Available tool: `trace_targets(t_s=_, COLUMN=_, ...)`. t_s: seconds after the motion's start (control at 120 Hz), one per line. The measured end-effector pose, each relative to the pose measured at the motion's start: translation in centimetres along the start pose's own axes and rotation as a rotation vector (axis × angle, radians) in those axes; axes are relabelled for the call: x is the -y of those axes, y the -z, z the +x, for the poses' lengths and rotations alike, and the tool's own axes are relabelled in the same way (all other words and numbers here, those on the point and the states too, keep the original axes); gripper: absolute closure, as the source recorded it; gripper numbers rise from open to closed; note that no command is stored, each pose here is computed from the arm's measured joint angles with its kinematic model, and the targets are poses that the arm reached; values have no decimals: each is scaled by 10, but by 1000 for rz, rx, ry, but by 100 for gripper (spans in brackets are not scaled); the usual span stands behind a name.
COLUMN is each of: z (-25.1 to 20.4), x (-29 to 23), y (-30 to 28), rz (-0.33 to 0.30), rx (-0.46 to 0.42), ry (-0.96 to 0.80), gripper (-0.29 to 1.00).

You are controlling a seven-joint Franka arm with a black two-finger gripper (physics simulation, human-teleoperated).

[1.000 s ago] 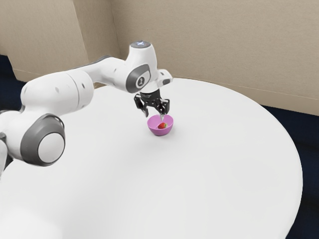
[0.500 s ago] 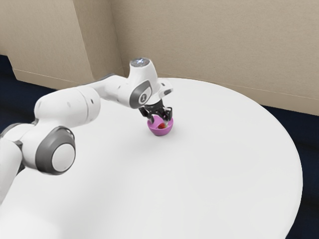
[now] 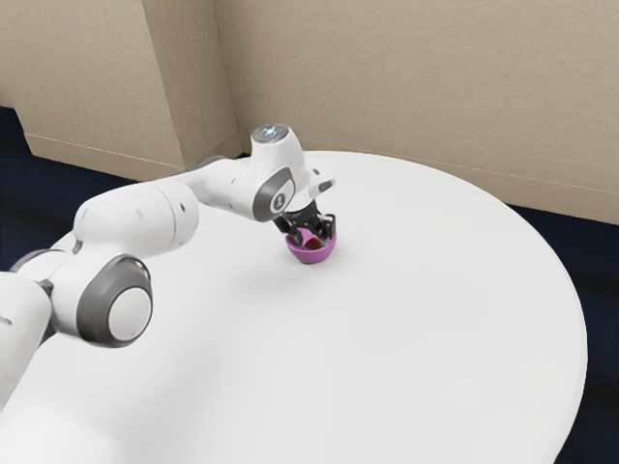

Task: Take strawberry from the bowl

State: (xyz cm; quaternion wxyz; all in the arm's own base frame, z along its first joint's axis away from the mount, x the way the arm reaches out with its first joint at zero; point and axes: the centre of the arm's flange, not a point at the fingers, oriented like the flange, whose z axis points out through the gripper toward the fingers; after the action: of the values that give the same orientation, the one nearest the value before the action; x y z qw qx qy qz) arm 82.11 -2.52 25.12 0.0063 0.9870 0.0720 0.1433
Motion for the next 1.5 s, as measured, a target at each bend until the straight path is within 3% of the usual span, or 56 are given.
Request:
trace_targets(t_s=0.508, z=2, x=2, y=10, rz=41, rx=31, ry=-10, gripper=51)
trace_targets(t_s=0.925, z=11, x=-31, y=70, rz=73, rx=28, ry=-58, gripper=62)
trace_targets(t_s=1.192, z=5, x=-96, y=104, rz=29, rx=-4, ry=-119, gripper=63)
trace_targets(t_s=1.5, z=-14, x=-163, y=85, rz=-75, rx=-62, ry=-172, gripper=64)
